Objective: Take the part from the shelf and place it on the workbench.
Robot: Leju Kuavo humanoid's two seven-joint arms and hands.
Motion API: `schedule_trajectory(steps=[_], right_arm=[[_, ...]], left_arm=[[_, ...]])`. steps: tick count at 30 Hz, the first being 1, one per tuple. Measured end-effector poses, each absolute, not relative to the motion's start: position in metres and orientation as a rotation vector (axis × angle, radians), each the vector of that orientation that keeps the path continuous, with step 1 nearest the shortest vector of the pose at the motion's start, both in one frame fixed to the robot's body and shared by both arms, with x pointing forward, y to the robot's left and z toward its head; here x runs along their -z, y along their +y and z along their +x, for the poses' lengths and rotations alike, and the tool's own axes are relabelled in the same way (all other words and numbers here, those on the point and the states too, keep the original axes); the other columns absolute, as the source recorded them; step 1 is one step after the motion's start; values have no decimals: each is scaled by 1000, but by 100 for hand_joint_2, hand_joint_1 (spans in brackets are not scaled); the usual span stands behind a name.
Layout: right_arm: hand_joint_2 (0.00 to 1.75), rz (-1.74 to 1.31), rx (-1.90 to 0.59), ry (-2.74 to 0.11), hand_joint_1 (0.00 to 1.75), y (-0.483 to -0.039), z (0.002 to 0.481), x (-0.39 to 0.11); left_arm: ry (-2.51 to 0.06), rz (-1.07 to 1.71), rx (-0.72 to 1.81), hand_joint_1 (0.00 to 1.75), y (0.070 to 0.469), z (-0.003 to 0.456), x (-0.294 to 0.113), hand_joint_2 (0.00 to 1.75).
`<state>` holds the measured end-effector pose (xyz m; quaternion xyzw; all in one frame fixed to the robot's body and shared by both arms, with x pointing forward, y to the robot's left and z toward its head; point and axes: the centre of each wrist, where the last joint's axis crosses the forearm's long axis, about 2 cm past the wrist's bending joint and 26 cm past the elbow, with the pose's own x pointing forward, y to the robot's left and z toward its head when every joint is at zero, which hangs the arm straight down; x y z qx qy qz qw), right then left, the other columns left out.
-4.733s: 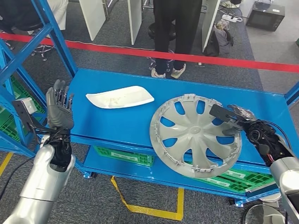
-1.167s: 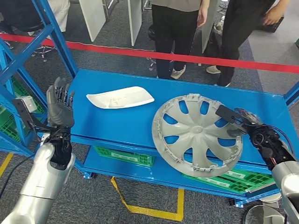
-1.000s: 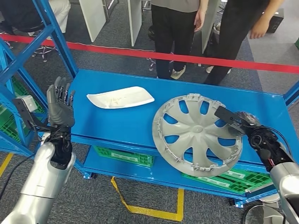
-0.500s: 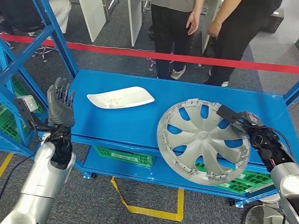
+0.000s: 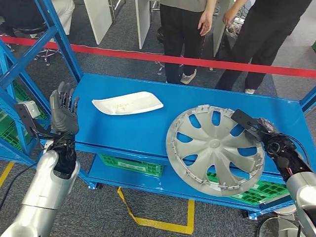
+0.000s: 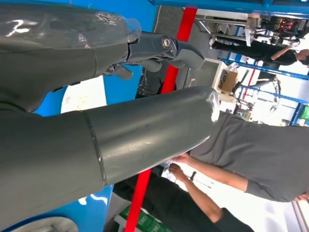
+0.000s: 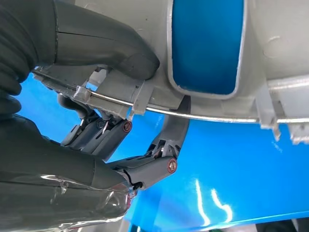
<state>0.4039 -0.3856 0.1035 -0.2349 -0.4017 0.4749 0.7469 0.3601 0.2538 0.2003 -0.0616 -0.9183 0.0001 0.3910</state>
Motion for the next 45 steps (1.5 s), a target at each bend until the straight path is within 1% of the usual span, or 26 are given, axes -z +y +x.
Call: schedule_trajectory(steps=[9,13,17,38,45], right_arm=[[175,-437,-862,-1092,175,-385,409,-110],[175,-397,-773,-1226,175,-379,418,-122],[175,-376,-713,-1300,175,-376,425,-132],[175,-340,-532,-1459,175,-369,436,-152],[175,-343,-512,-1493,175,-370,438,-158]], left_arm=[[-2322,-123,-20,0,255,358,-197,0],[-2314,-119,-23,0,255,357,-195,0],[-2312,-120,-22,0,255,356,-193,0],[-2331,-156,-6,0,254,356,-193,0],[-2332,-157,-5,0,254,356,-193,0]])
